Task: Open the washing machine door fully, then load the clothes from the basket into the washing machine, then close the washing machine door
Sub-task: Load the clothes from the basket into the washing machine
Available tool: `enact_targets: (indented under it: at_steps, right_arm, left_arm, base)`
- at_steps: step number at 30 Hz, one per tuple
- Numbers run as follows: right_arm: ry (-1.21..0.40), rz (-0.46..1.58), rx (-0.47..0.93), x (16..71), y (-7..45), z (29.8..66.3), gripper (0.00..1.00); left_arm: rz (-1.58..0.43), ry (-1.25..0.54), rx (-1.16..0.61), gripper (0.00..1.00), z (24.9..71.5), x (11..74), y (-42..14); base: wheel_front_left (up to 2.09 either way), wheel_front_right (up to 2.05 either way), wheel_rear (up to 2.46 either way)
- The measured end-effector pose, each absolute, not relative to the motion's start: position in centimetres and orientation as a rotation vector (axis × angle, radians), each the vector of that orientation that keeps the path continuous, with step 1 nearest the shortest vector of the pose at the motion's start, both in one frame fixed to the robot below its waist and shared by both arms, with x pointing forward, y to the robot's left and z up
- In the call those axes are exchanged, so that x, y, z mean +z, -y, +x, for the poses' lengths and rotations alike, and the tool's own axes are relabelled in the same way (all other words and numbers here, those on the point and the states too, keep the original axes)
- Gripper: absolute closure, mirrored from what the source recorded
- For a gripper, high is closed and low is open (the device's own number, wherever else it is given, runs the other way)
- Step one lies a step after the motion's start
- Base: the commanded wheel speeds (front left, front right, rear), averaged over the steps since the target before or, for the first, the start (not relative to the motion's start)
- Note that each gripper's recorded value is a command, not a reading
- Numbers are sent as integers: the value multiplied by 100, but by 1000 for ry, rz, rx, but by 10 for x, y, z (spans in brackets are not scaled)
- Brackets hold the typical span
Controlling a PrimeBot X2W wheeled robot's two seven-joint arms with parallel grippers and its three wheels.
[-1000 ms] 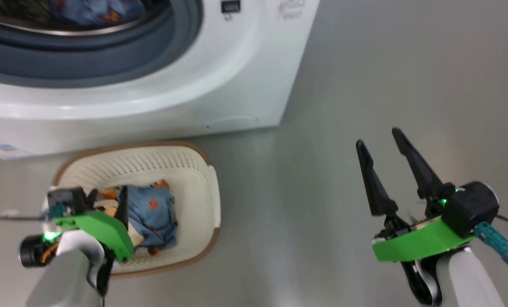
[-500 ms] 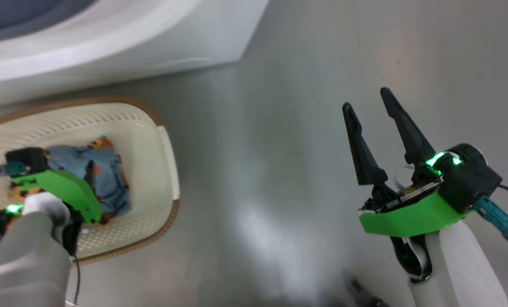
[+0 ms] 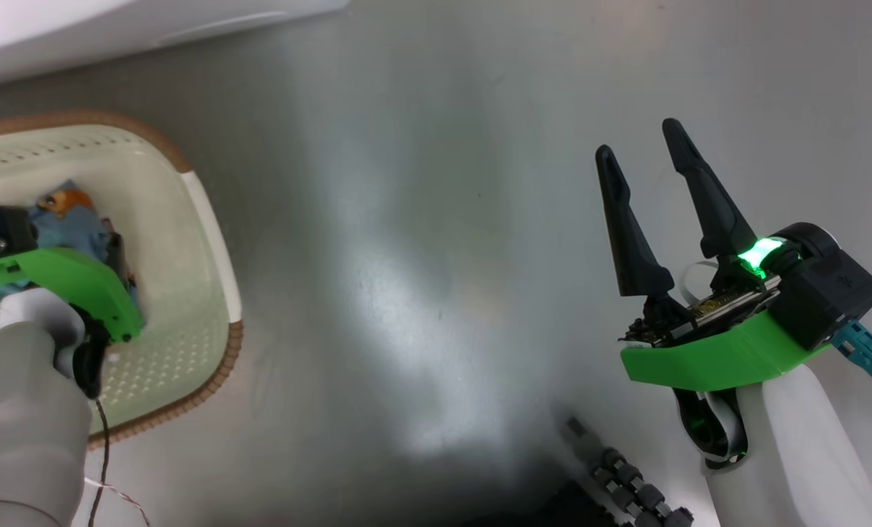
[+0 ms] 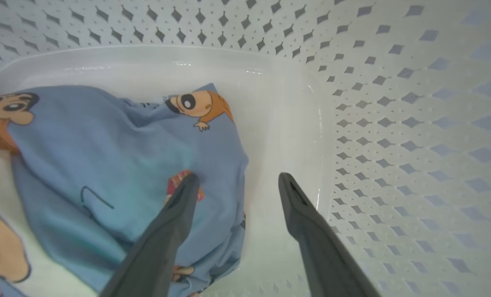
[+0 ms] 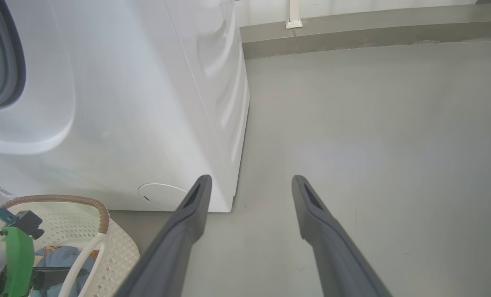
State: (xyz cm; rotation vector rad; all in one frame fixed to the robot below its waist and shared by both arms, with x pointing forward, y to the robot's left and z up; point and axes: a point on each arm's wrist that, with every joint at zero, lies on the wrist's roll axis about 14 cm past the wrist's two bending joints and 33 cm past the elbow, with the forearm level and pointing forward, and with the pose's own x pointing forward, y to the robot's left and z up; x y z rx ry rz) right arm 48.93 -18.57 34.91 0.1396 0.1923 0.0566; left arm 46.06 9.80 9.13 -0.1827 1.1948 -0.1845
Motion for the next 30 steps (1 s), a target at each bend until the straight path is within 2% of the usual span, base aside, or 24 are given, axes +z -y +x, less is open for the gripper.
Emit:
enact_targets:
  at_steps: [2,3,4,5,7,8,20,30]
  right_arm:
    - [-201,135,51,346,188,488,0]
    - [-205,133,49,344,189,488,0]
    - [-207,131,47,343,190,487,0]
    - [-209,131,44,342,191,487,0]
    - [-210,133,40,342,192,486,0]
    - [-210,133,40,342,192,486,0]
    - [-206,131,38,342,193,487,0]
    - [-146,146,54,362,187,498,0]
  left_arm:
    - [-181,-1208,-187,0,457,85,-96]
    - [-179,-1213,-188,5,456,83,-95]
    - [-175,-1213,-183,37,455,81,-95]
    - [-170,-1213,-178,55,456,79,-96]
    - [-153,-1210,-160,80,457,77,-100]
    - [-153,-1210,-160,100,457,77,-100]
    - [-129,-1194,-112,100,460,75,-113]
    - [-155,-1009,-68,100,480,108,-121]
  base:
    - [0,0,0]
    - [0,0,0]
    - [0,0,0]
    - [0,0,0]
    - [0,0,0]
    - [0,0,0]
    - [0,0,0]
    - [0,0,0]
